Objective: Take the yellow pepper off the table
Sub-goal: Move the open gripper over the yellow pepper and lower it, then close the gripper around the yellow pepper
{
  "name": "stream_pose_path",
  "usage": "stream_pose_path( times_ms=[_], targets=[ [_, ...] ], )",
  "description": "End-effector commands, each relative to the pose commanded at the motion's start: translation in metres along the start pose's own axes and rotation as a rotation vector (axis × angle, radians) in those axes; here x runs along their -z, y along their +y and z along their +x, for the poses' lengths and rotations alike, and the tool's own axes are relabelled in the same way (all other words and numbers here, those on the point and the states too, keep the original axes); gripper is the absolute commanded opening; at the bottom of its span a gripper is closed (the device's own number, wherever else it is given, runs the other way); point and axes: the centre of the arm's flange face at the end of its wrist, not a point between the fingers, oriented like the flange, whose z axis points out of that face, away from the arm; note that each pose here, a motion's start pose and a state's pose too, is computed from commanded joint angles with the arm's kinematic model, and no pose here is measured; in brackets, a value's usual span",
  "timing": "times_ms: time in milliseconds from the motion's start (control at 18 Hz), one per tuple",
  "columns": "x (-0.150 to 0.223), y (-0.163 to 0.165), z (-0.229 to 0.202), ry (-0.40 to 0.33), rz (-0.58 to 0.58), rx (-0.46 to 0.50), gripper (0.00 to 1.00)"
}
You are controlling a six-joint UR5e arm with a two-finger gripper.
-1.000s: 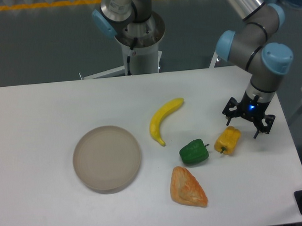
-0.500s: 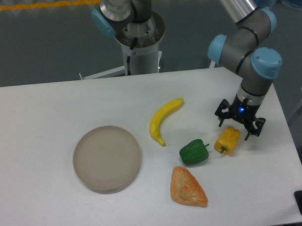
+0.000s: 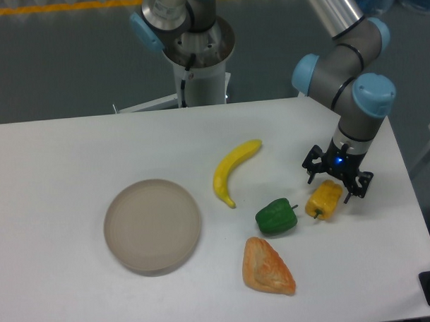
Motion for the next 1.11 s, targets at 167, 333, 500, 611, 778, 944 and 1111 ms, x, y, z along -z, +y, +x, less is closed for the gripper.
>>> stream_pose_path(
  times_ms=[167,333,500,611,778,944,1111],
  targets=[
    [-0.004,-0.001,-0.001,-0.011,0.002,-0.006,0.9],
    [-0.003,-0.002,-0.002,-0.012,0.004,-0.011,0.61],
    [-0.002,-0.002,-0.003,-0.015,0.004,-0.017,0.36],
    [0.0,-0.003,-0.004,-0.02,0.005,-0.02,0.35],
    [0.004,-0.004,-0.006,-0.029,0.007,-0.022,0.34],
    [0.019,-0.006,-0.013,-0.056,0.012,-0.027,0.33],
    [0.059,-0.022,-0.029,-0.13,0.022,-0.054,0.33]
  ],
)
